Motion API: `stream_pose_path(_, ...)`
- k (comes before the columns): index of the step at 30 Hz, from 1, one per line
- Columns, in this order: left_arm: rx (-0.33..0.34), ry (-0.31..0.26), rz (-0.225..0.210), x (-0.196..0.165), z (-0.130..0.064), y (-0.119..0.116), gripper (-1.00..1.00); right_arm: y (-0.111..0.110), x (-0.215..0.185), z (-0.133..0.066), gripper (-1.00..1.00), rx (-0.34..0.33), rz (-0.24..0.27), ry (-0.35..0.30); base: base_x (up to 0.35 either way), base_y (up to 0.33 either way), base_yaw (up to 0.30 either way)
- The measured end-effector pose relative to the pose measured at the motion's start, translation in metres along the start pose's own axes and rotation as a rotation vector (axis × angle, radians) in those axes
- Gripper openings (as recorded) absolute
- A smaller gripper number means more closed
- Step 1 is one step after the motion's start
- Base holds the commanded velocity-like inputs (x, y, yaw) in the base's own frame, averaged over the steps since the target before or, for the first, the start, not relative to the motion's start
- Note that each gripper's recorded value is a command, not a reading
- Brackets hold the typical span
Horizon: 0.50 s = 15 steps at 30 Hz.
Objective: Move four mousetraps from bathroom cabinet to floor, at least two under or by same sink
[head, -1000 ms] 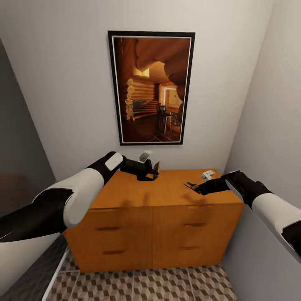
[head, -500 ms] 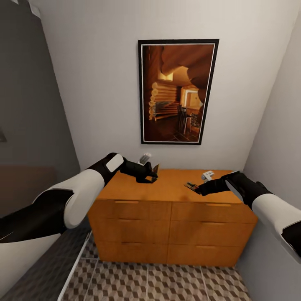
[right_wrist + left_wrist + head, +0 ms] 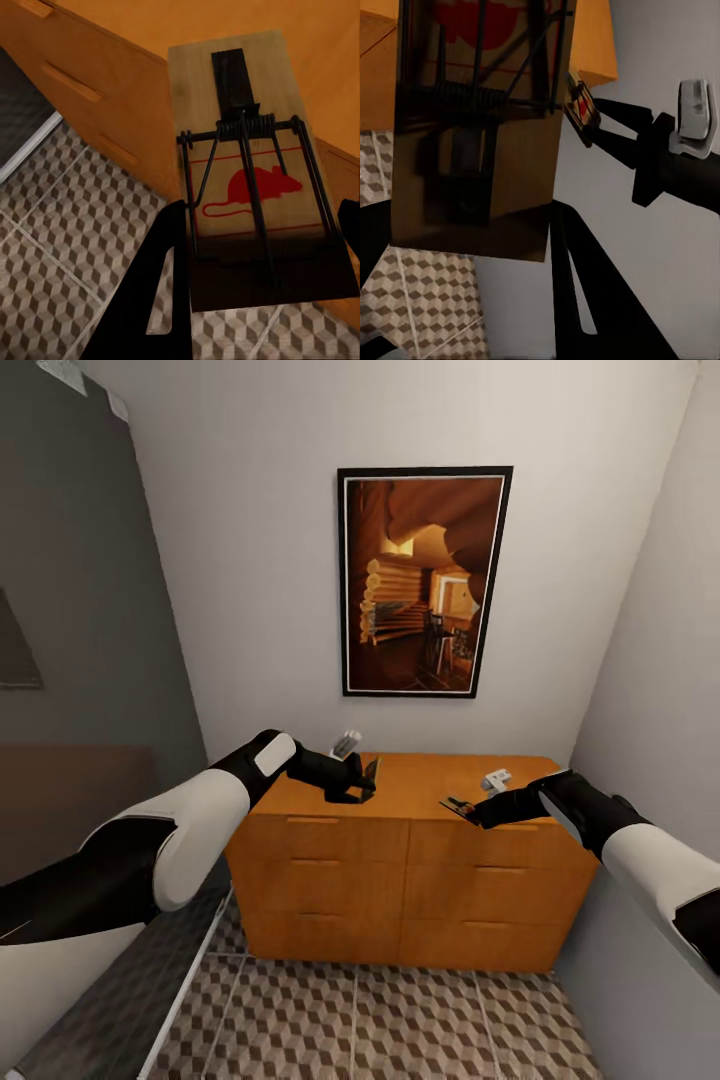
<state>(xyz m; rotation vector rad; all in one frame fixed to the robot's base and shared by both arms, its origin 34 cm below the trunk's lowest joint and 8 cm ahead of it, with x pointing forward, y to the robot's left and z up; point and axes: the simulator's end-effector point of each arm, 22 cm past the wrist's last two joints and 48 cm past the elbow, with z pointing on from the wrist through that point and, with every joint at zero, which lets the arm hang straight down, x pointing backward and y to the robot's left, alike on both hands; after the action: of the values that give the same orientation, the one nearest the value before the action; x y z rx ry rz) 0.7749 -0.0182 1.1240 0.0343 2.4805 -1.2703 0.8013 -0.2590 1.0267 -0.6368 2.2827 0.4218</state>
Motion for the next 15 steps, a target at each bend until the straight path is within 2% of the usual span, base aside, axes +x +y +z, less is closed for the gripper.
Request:
stream_pose_path(7, -0.056, 0.007, 0.025, 0.006, 0.001, 0.016, -1.0, -0.002, 0.004, -0.003, -1.0, 0.004, 0.012, 0.01, -0.063, 0.0, 0.0)
stream_pose_path(15, -0.068, 0.002, 0.029, 0.007, -0.001, 0.015, -1.0, -0.001, 0.001, -0.009, -1.0, 0.005, 0.016, 0.013, -0.005, 0.0, 0.0)
